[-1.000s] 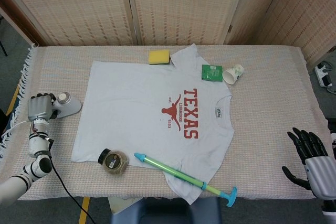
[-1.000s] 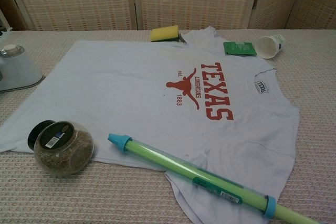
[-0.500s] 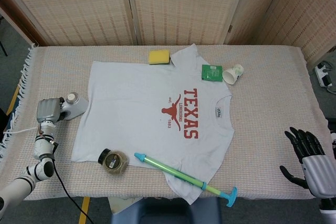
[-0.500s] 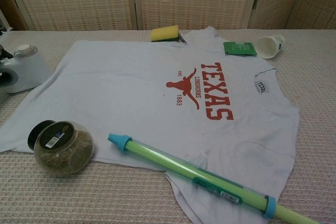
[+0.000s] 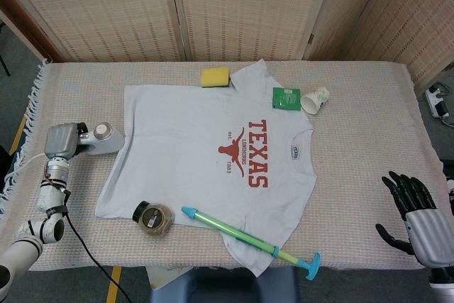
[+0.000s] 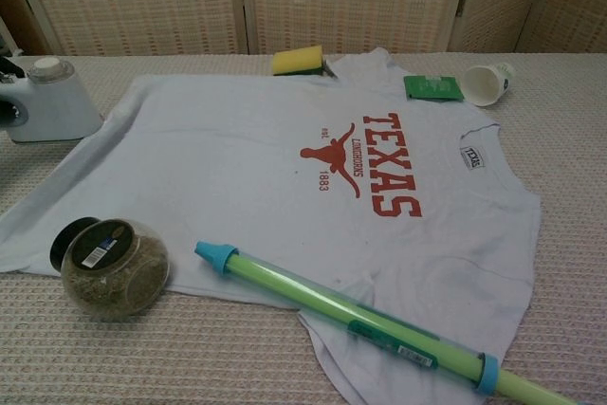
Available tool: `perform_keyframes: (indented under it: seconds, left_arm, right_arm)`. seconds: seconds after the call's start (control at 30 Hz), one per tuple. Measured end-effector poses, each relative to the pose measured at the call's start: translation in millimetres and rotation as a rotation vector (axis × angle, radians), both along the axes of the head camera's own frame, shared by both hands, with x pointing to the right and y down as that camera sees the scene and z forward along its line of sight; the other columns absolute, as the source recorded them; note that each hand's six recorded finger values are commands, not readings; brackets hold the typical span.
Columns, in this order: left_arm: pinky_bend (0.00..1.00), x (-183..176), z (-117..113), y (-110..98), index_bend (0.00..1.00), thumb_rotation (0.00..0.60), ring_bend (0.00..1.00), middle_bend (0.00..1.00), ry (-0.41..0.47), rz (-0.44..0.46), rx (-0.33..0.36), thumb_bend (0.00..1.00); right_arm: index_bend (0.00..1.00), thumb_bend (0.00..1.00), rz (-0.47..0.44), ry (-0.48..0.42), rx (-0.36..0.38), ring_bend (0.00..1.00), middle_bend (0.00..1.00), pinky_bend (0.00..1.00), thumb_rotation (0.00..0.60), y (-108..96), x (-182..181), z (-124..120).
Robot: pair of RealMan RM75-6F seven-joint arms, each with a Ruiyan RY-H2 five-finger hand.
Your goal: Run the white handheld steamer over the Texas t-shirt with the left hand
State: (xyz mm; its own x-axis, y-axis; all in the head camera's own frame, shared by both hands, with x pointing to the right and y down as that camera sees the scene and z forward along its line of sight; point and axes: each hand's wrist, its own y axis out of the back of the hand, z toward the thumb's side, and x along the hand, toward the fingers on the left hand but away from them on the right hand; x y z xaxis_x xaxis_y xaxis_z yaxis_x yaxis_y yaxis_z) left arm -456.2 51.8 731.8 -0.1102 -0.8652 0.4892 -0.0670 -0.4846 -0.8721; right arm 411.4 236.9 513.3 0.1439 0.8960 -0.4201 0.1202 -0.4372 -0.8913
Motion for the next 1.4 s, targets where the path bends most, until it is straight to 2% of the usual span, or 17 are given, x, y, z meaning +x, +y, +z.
perform_keyframes:
  seconds: [0.27,0.53,0.73,0.87,1.07,1.23,1.4]
  left_arm:
    - [0.71,-3.7,-21.9,-16.1,0.68,0.6,0.86,0.77,0.155,-0.051,0.108,0.85]
    - [0.72,37.9,-34.4,-18.6,0.68,0.6,0.89,0.79,0.228,0.072,0.139,0.91]
    - [0.72,90.8,-33.7,-6.1,0.68,0.6,0.89,0.8,0.25,0.205,0.116,0.91]
    - [0.72,129.5,-30.0,7.3,0.68,0.6,0.89,0.8,0.24,0.311,0.091,0.92]
    - [0.72,177.0,-24.3,29.6,0.68,0.6,0.89,0.8,0.237,0.417,0.047,0.92]
    - [0.72,197.0,-14.7,41.9,0.68,0.6,0.89,0.8,0.2,0.443,0.01,0.92]
    - [0.72,207.3,3.0,51.1,0.68,0.6,0.89,0.8,0.145,0.419,-0.038,0.92]
  right_arm:
    - [0.0,0.23,-0.015,-0.004,0.001,0.0,0.02,0.0,0.6,-1.9,-6.3,0.5]
    - [0.0,0.23,-0.019,-0.009,-0.009,0.0,0.02,0.0,0.6,-1.6,-8.0,3.7]
    - [0.0,0.23,-0.012,-0.011,-0.018,0.0,0.02,0.0,0.6,0.3,-4.4,6.0]
    - [0.0,0.23,-0.009,-0.012,-0.022,0.0,0.02,0.0,0.6,1.6,-2.0,7.0]
    - [0.0,0.23,-0.004,-0.018,-0.028,0.0,0.02,0.0,0.6,3.3,0.2,8.9]
    - [0.0,0.23,-0.006,-0.027,-0.037,0.0,0.02,0.0,0.6,4.6,0.1,12.5]
    - [0.0,0.23,-0.006,-0.031,-0.036,0.0,0.02,0.0,0.6,4.5,0.7,12.8]
